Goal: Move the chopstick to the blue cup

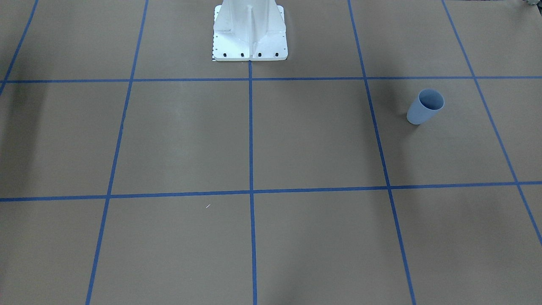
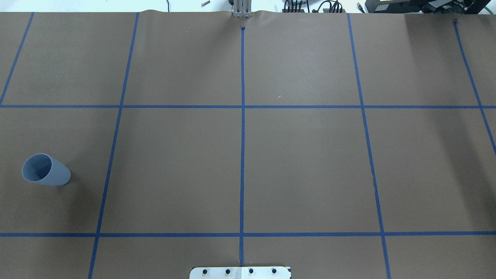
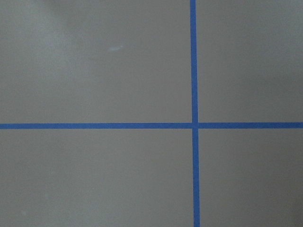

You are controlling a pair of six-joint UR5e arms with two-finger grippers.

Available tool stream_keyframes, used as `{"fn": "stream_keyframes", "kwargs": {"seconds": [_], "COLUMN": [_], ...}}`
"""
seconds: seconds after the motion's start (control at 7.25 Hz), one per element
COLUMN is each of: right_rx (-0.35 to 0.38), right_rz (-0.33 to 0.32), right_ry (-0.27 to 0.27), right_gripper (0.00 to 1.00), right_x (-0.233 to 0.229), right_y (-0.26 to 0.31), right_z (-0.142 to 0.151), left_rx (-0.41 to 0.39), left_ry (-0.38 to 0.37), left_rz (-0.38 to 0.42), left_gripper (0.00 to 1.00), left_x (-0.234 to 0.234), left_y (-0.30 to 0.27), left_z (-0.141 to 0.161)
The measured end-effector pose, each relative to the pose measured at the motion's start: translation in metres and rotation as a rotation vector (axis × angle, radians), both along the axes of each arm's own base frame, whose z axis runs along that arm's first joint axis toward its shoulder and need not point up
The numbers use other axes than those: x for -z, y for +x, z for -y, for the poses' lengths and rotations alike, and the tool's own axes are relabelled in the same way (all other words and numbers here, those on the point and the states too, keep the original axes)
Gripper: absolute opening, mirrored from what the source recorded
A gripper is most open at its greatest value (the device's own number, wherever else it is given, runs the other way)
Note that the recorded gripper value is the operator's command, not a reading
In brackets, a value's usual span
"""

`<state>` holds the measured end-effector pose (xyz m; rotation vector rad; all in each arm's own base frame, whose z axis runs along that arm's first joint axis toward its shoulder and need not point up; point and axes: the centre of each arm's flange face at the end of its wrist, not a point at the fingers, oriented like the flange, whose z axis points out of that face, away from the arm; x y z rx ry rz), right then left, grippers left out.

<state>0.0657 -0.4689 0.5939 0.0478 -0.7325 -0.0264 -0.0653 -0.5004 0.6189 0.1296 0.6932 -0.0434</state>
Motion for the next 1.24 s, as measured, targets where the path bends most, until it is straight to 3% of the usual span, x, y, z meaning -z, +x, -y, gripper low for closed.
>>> {"fn": "stream_keyframes", "kwargs": {"seconds": [1.24], "right_rx": [0.0], "right_rz": [0.003], "right_ry": [0.001], "right_gripper": [1.0], "right_x": [0.0003], "right_y": [-0.0002], "right_z": [-0.0013], "left_rx": [0.0], "left_ry": [-0.005], "left_rz": [0.0], "left_gripper": [0.99], "left_x": [-0.0028], "left_y": [0.0], "left_z": [-0.002]}}
